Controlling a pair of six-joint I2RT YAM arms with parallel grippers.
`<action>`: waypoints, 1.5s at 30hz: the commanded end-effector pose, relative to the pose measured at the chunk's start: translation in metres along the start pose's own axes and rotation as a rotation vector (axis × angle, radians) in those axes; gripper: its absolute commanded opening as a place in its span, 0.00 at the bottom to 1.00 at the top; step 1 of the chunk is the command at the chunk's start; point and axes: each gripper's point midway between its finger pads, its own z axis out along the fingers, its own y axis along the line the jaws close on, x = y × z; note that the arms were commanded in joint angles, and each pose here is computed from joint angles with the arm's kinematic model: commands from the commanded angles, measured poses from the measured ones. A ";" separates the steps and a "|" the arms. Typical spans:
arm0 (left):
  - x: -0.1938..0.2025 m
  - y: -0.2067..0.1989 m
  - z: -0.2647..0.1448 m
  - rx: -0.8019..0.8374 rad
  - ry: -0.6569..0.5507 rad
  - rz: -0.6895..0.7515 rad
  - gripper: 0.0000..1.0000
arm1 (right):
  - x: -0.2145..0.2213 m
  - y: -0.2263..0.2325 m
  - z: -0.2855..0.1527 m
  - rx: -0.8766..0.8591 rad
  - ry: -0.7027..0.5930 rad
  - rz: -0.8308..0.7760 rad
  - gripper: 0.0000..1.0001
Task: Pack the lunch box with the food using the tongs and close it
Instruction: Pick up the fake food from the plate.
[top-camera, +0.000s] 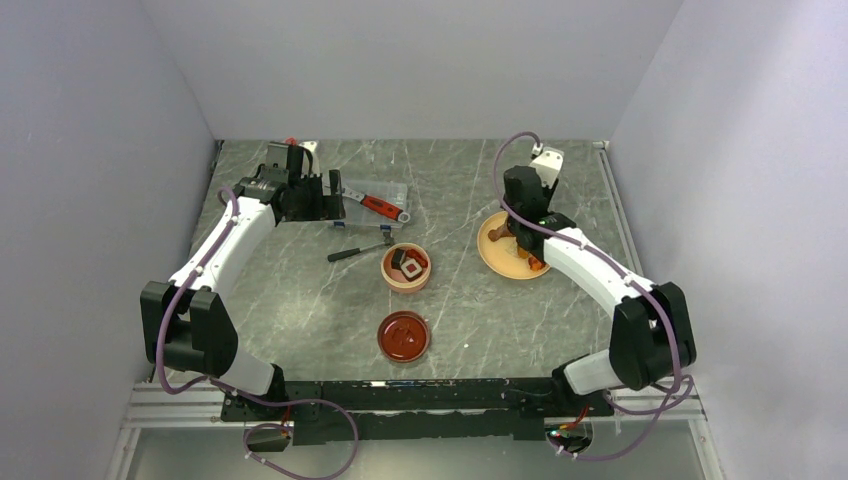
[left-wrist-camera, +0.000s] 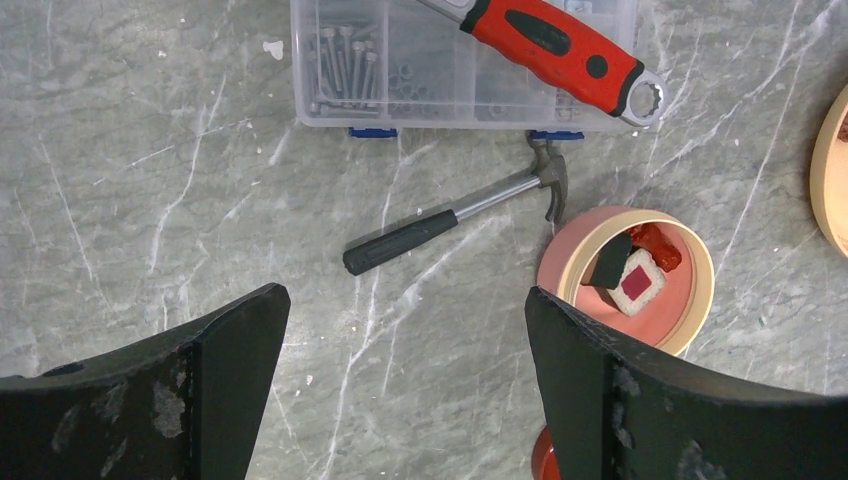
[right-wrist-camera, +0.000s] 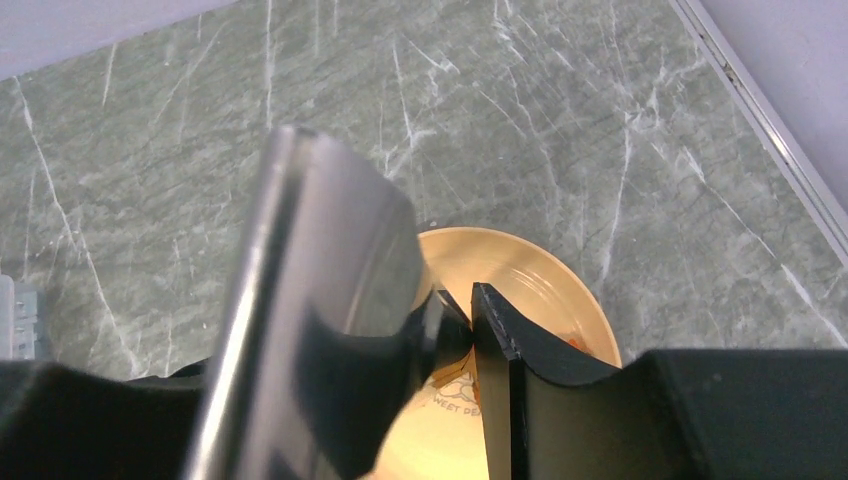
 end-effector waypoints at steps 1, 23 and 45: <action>-0.011 -0.006 -0.004 0.034 -0.033 0.005 0.94 | -0.020 0.005 0.002 0.071 -0.077 0.042 0.49; -0.011 -0.012 -0.005 0.064 -0.030 -0.001 0.93 | -0.031 0.019 0.001 0.177 -0.124 0.035 0.51; -0.011 -0.012 -0.005 0.065 -0.029 0.001 0.93 | -0.027 0.028 0.016 0.209 -0.146 0.107 0.51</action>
